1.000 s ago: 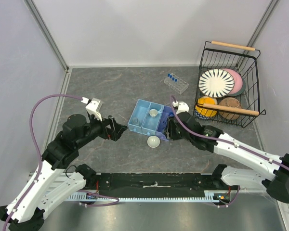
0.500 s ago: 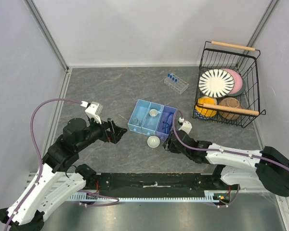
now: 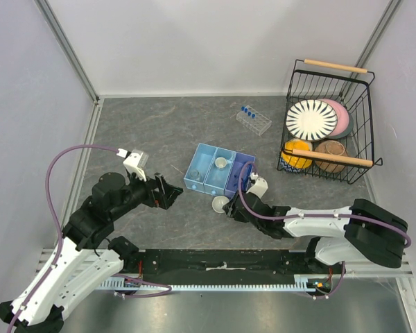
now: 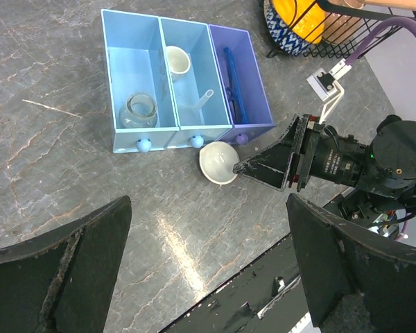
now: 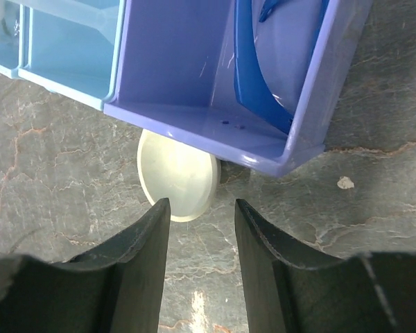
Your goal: Organize the chemistry lab equipment
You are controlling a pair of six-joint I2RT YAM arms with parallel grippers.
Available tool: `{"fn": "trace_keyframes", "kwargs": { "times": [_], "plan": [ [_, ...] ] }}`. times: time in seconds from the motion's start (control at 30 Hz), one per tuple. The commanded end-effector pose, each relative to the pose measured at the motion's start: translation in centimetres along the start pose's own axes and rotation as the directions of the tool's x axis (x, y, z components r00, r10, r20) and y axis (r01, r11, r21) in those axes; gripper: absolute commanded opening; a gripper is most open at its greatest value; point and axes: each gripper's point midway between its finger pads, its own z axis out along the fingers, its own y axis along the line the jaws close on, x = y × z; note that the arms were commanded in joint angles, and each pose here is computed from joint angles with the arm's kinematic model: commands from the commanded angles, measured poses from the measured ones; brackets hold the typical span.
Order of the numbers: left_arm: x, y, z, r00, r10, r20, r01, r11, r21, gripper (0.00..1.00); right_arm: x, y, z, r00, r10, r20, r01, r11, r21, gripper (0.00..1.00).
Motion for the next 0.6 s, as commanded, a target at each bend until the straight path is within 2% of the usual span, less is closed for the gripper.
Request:
{"fn": "trace_keyframes", "kwargs": {
  "times": [0.0, 0.47, 0.57],
  "plan": [
    [-0.2, -0.7, -0.3, 1.0, -0.024, 0.008, 0.024, 0.999, 0.03, 1.0, -1.5, 1.7, 0.5, 0.996, 0.049, 0.073, -0.047, 0.998, -0.031, 0.48],
    [-0.3, -0.5, -0.5, 1.0, -0.019, 0.009, 0.019, 1.0, 0.018, 1.0, -0.7, 1.3, 1.8, 0.997, 0.041, 0.07, -0.041, 0.999, -0.006, 0.32],
    [-0.3, -0.5, -0.4, 1.0, -0.017, 0.006, 0.017, 1.0, 0.017, 1.0, -0.8, 0.8, 1.9, 0.996, 0.035, 0.079, -0.036, 0.999, 0.013, 0.23]
  ]
}}
